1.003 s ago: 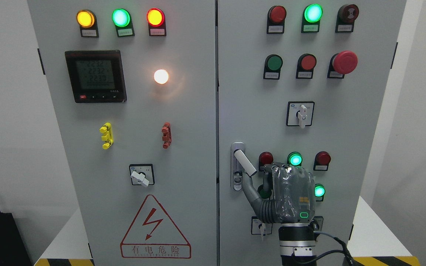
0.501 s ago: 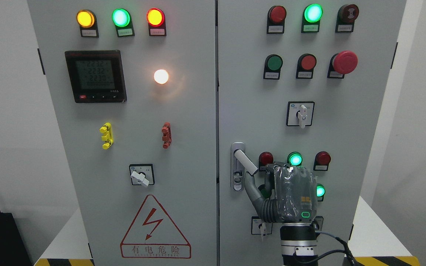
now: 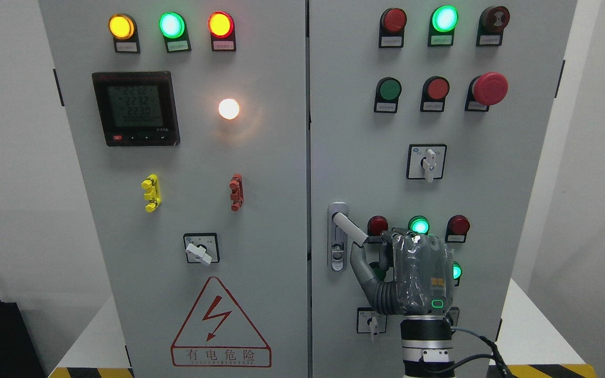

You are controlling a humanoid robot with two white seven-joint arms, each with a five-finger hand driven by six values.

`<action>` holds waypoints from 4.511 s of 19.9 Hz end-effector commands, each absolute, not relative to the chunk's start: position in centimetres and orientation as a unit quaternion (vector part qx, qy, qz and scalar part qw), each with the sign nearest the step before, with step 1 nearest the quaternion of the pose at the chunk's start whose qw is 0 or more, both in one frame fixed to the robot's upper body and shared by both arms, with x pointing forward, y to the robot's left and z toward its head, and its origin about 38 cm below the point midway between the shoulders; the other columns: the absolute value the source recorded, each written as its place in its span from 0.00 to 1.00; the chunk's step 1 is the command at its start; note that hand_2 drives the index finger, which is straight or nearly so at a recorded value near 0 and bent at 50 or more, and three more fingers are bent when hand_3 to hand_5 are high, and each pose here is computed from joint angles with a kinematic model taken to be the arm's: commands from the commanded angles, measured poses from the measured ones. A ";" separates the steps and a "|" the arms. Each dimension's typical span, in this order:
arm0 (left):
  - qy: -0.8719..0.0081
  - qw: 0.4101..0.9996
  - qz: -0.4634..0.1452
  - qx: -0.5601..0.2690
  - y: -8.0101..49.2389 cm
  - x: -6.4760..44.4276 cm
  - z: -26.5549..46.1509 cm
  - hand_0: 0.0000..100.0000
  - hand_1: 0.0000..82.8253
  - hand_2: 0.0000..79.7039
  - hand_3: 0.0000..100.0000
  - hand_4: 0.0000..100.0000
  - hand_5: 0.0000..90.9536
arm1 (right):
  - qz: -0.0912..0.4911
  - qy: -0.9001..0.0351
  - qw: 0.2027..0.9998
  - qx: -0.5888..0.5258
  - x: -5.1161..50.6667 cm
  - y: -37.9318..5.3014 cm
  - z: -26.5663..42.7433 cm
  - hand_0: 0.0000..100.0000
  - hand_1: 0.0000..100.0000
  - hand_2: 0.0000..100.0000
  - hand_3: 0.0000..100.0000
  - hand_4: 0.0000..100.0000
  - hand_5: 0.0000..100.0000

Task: Release door handle

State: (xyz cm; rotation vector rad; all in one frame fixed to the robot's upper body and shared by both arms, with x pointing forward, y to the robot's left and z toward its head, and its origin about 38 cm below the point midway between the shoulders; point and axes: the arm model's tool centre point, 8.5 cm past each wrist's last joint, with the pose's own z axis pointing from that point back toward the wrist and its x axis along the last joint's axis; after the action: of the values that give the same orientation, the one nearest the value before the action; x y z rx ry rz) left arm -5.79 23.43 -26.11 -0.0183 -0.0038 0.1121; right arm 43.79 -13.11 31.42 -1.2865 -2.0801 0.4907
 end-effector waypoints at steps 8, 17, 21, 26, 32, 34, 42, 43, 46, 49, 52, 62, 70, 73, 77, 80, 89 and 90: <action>0.008 0.999 0.050 -0.010 23.4 -6.5 -26.0 0.12 0.47 0.00 0.00 0.00 0.00 | 0.179 -0.791 0.313 -0.494 43.6 -13.7 32.0 0.51 0.53 1.00 1.00 1.00 1.00; 0.008 0.999 0.050 -0.010 23.4 -6.5 -26.0 0.12 0.47 0.00 0.00 0.00 0.00 | 0.178 -0.792 0.312 -0.493 43.6 -13.6 32.1 0.51 0.53 1.00 1.00 1.00 1.00; 0.008 0.999 0.050 -0.010 23.4 -6.5 -26.0 0.12 0.47 0.00 0.00 0.00 0.00 | 0.175 -0.794 0.308 -0.494 43.4 -13.7 32.4 0.51 0.53 1.00 1.00 1.00 1.00; 0.008 0.999 0.050 -0.010 23.4 -6.5 -26.0 0.12 0.47 0.00 0.00 0.00 0.00 | 0.173 -0.795 0.305 -0.494 43.3 -13.7 32.6 0.51 0.53 1.00 1.00 1.00 1.00; 0.008 0.999 0.050 -0.010 23.4 -6.5 -26.0 0.12 0.47 0.00 0.00 0.00 0.00 | 0.173 -0.796 0.305 -0.494 43.4 -13.6 32.7 0.51 0.53 1.00 1.00 1.00 1.00; 0.008 0.999 0.050 -0.010 23.4 -6.5 -26.0 0.12 0.47 0.00 0.00 0.00 0.00 | 0.173 -0.796 0.305 -0.494 43.4 -13.6 32.7 0.52 0.53 1.00 1.00 1.00 1.00; 0.008 0.999 0.050 -0.009 23.5 -6.5 -26.0 0.12 0.47 0.00 0.00 0.00 0.00 | 0.172 -0.799 0.299 -0.492 42.7 -13.5 31.6 0.52 0.53 1.00 1.00 1.00 1.00; 0.008 0.999 0.050 -0.010 23.4 -6.5 -26.0 0.12 0.47 0.00 0.00 0.00 0.00 | 0.172 -0.802 0.296 -0.490 42.3 -13.6 31.3 0.53 0.53 1.00 1.00 1.00 1.00; 0.008 0.999 0.050 -0.010 23.4 -6.5 -26.0 0.12 0.47 0.00 0.00 0.00 0.00 | 0.176 -0.803 0.289 -0.491 41.6 -14.0 30.2 0.55 0.53 1.00 1.00 1.00 1.00; 0.008 0.999 0.050 -0.010 23.4 -6.5 -26.0 0.12 0.47 0.00 0.00 0.00 0.00 | 0.193 -0.799 0.276 -0.498 40.9 -15.3 28.9 0.55 0.53 0.97 1.00 1.00 1.00; 0.008 0.999 0.050 -0.010 23.4 -6.5 -26.0 0.12 0.47 0.00 0.00 0.00 0.00 | 0.210 -0.795 0.258 -0.507 40.2 -16.7 27.8 0.55 0.53 0.80 1.00 0.91 0.95; 0.008 0.999 0.050 -0.009 23.5 -6.5 -26.0 0.12 0.47 0.00 0.00 0.00 0.00 | 0.226 -0.793 0.233 -0.516 38.0 -20.7 27.6 0.56 0.27 0.08 0.06 0.00 0.00; 0.008 0.999 0.050 -0.010 23.4 -6.5 -26.0 0.12 0.47 0.00 0.00 0.00 0.00 | 0.224 -0.792 0.233 -0.517 37.0 -23.2 27.4 0.48 0.27 0.00 0.00 0.00 0.00; 0.008 0.999 0.050 -0.010 23.4 -6.5 -26.0 0.12 0.47 0.00 0.00 0.00 0.00 | 0.232 -0.798 0.232 -0.505 36.5 -23.7 26.7 0.47 0.27 0.00 0.00 0.00 0.00; 0.008 0.999 0.050 -0.010 23.4 -6.5 -26.0 0.12 0.47 0.00 0.00 0.00 0.00 | 0.229 -0.801 0.236 -0.499 36.2 -23.6 26.6 0.45 0.28 0.00 0.00 0.00 0.00; 0.008 0.999 0.050 -0.010 23.4 -6.5 -26.0 0.12 0.47 0.00 0.00 0.00 0.00 | 0.227 -0.802 0.238 -0.498 36.2 -23.6 26.6 0.44 0.28 0.01 0.00 0.00 0.00; 0.008 0.999 0.050 -0.010 23.4 -6.5 -26.0 0.12 0.47 0.00 0.00 0.00 0.00 | 0.222 -0.806 0.242 -0.493 36.2 -23.5 26.6 0.43 0.28 0.02 0.01 0.00 0.00; 0.008 0.999 0.050 -0.010 23.4 -6.5 -26.0 0.12 0.47 0.00 0.00 0.00 0.00 | 0.219 -0.807 0.244 -0.491 36.3 -23.5 26.6 0.43 0.28 0.02 0.01 0.00 0.00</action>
State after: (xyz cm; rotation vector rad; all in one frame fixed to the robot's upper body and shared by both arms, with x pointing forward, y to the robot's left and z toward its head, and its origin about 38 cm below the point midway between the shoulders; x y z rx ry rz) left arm -5.79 23.43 -26.10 -0.0183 -0.0038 0.1121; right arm 36.43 -22.94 26.20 -1.3353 -2.2000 0.6162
